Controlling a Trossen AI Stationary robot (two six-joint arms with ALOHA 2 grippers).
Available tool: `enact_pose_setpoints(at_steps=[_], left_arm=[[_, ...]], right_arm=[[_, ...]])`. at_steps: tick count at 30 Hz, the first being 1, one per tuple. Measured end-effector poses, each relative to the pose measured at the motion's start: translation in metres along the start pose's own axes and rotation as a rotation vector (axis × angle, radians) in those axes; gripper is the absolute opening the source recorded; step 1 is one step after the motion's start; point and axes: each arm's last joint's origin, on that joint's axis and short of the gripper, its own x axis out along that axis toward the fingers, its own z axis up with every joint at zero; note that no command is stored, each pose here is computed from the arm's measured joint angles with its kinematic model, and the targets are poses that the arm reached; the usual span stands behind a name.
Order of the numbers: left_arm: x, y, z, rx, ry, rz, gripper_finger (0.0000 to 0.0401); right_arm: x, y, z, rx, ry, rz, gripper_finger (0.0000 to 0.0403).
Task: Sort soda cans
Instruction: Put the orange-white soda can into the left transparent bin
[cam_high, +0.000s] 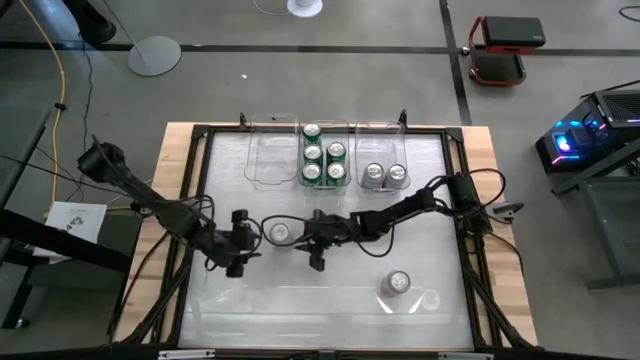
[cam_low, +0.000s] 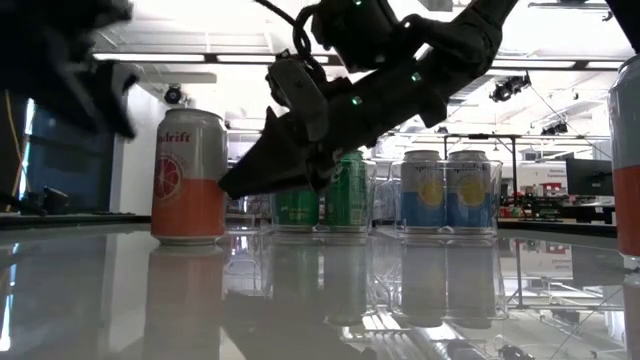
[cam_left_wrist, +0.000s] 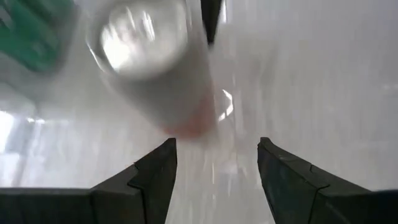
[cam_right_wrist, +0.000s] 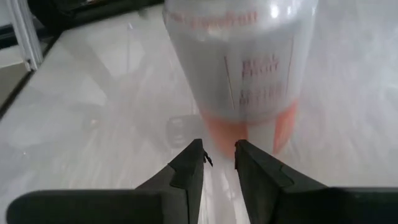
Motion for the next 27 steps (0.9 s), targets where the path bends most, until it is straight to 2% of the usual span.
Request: enact_pose_setpoints(at_steps=[2, 5, 10, 14, 20, 27], left_arm=[[-0.006, 0.0, 0.013, 0.0, -0.044, 0.015, 0.0202], [-0.012, 0.005, 0.031, 0.066, -0.09, 0.017, 0.0205], [-0.013, 0.022, 0.051, 0.1, -0.115, 0.002, 0.0236], [-0.004, 0.034, 0.059, 0.123, -0.128, -0.062, 0.0275], [0.013, 0.05, 0.063, 0.166, -0.104, -0.079, 0.0332], [0.037, 0.055, 0.058, 0.206, -0.006, -0.104, 0.0345]], right_arm=[[0.0, 0.003, -0.004, 0.008, 0.031, -0.002, 0.0087], [-0.001, 0.011, -0.011, 0.001, 0.08, 0.006, 0.0087], [-0.002, 0.024, -0.017, -0.003, 0.097, -0.008, 0.0087], [-0.002, 0.032, -0.019, -0.007, 0.095, -0.007, 0.0087], [-0.004, 0.043, -0.022, 0.011, 0.079, -0.023, 0.0087], [-0.004, 0.048, -0.024, 0.003, 0.067, -0.034, 0.0087]])
